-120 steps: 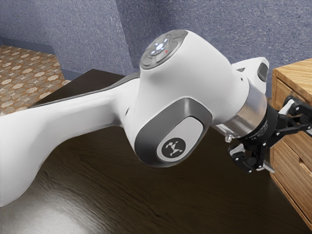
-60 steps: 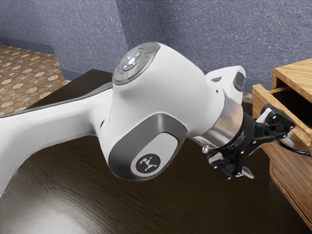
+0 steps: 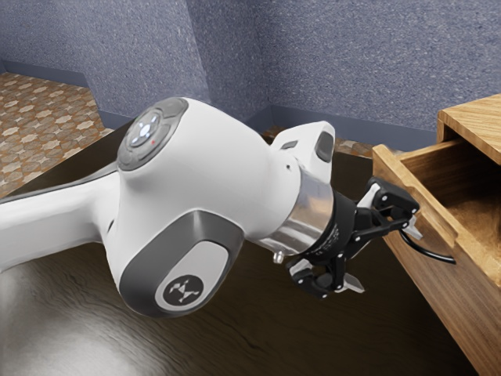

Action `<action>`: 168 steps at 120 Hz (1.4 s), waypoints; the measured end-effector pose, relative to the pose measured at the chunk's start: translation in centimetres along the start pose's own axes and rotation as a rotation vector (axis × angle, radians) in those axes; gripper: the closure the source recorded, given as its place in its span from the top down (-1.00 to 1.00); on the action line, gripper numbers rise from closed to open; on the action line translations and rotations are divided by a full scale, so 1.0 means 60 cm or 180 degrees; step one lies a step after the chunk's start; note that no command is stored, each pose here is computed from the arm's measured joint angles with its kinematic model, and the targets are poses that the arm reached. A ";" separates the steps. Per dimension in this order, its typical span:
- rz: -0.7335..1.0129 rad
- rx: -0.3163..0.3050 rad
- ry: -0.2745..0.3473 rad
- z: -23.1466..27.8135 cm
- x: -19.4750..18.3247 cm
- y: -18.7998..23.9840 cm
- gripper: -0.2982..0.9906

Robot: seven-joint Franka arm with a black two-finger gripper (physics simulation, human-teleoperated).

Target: Pull the drawer handle with one arm to open the drawer

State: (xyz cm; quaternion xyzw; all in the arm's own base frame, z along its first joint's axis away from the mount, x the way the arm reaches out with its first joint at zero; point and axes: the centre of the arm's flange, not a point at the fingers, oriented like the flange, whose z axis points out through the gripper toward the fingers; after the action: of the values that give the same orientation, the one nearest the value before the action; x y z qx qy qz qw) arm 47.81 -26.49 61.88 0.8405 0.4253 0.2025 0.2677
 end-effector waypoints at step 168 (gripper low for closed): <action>-0.0367 -0.0203 0.0250 -0.135 -0.002 -0.189 0.53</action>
State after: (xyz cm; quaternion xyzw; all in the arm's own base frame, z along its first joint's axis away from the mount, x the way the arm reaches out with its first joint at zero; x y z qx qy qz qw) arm 36.24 -18.72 61.09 0.7971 0.4765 0.2330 0.2886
